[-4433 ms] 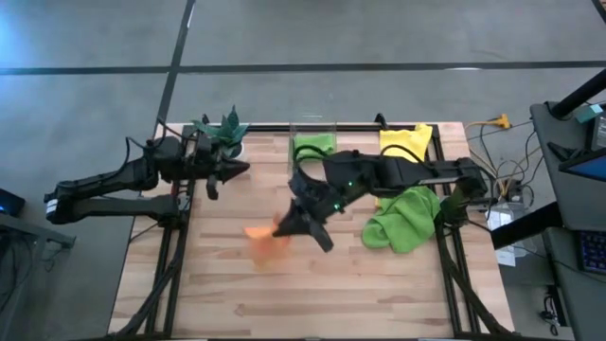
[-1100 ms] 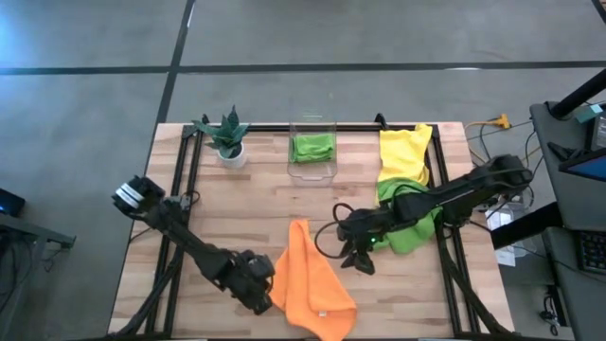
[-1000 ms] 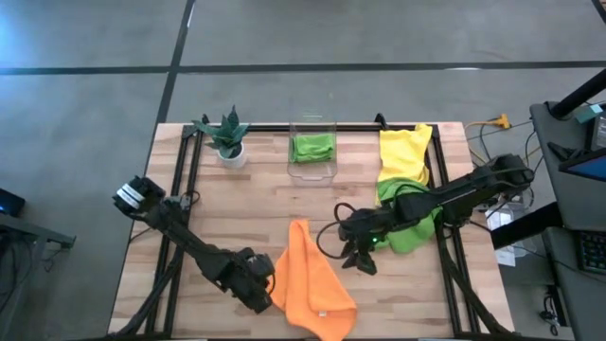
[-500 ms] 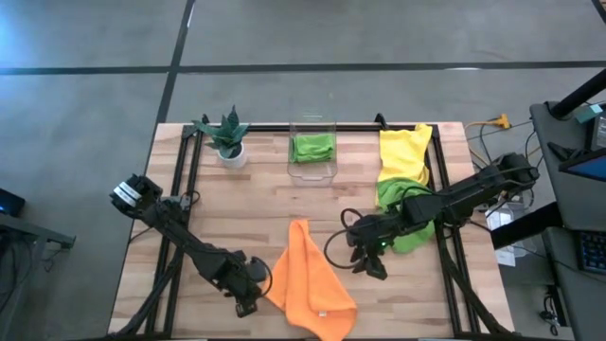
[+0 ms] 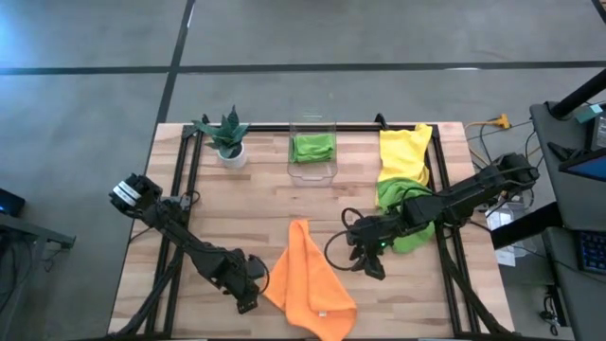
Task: Fold microfiber towels
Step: Fold the orange towel
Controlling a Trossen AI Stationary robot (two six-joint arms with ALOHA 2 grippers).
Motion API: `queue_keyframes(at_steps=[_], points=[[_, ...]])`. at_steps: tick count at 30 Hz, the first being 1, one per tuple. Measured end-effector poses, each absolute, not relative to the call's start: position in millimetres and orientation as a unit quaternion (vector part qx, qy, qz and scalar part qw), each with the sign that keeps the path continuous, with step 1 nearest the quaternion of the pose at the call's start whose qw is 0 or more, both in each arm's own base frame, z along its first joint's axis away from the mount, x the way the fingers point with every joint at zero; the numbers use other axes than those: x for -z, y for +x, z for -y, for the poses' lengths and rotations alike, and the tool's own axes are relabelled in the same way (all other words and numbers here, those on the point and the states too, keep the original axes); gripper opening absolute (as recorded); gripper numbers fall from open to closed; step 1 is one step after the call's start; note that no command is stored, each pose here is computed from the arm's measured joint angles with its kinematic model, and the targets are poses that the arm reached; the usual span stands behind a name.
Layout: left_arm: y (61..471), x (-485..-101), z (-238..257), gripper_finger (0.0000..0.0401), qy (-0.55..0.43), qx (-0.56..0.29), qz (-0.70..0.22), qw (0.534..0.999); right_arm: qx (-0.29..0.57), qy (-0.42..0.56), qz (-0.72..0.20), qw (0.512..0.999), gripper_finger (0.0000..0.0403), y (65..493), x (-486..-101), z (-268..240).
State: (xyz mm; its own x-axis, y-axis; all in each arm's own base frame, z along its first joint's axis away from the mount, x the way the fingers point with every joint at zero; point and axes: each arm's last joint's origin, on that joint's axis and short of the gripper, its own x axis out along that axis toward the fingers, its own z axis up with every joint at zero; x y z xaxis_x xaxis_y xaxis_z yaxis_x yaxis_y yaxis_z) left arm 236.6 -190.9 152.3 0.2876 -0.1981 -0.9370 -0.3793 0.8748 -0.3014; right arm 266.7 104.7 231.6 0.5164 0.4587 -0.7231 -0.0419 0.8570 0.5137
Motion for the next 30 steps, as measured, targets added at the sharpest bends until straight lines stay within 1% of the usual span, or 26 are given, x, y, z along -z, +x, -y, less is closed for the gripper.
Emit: queue_keyframes(at_steps=[4,6,8,10,12,15,19,21,23,26,29,30], points=[[238,-152,191,0.0301,-0.235,-0.058,-0.577,0.78,-0.148,0.227,-0.471,0.84,0.0171,266,-232,-107],[240,-152,193,0.0302,-0.211,-0.038,-0.561,0.8,-0.147,0.225,-0.47,0.841,0.0171,265,-232,-108],[249,-153,196,0.0302,-0.18,-0.003,-0.523,0.833,-0.142,0.221,-0.469,0.843,0.0171,265,-231,-109],[252,-150,196,0.0302,-0.142,0.003,-0.514,0.846,-0.142,0.221,-0.47,0.843,0.0171,265,-231,-110],[253,-145,196,0.0302,-0.114,-0.006,-0.509,0.853,-0.14,0.223,-0.47,0.842,0.0171,265,-231,-109],[257,-139,197,0.0301,-0.105,-0.016,-0.512,0.852,-0.138,0.23,-0.472,0.84,0.0171,264,-231,-111],[259,-132,198,0.0281,-0.097,-0.021,-0.521,0.848,-0.141,0.233,-0.478,0.835,0.0171,261,-231,-116],[260,-134,198,0.0257,-0.095,-0.023,-0.524,0.846,-0.145,0.231,-0.48,0.834,0.0171,260,-231,-119],[261,-136,197,0.0219,-0.082,-0.022,-0.531,0.843,-0.148,0.228,-0.482,0.833,0.0171,259,-231,-121],[262,-141,194,0.0135,-0.049,-0.007,-0.543,0.839,-0.14,0.219,-0.477,0.839,0.0171,259,-231,-121],[263,-149,188,0.0034,-0.032,0.002,-0.556,0.83,-0.131,0.213,-0.472,0.845,0.0171,260,-231,-120],[262,-151,183,0.0018,-0.031,-0.005,-0.566,0.824,-0.127,0.212,-0.471,0.847,0.0171,260,-231,-119]])
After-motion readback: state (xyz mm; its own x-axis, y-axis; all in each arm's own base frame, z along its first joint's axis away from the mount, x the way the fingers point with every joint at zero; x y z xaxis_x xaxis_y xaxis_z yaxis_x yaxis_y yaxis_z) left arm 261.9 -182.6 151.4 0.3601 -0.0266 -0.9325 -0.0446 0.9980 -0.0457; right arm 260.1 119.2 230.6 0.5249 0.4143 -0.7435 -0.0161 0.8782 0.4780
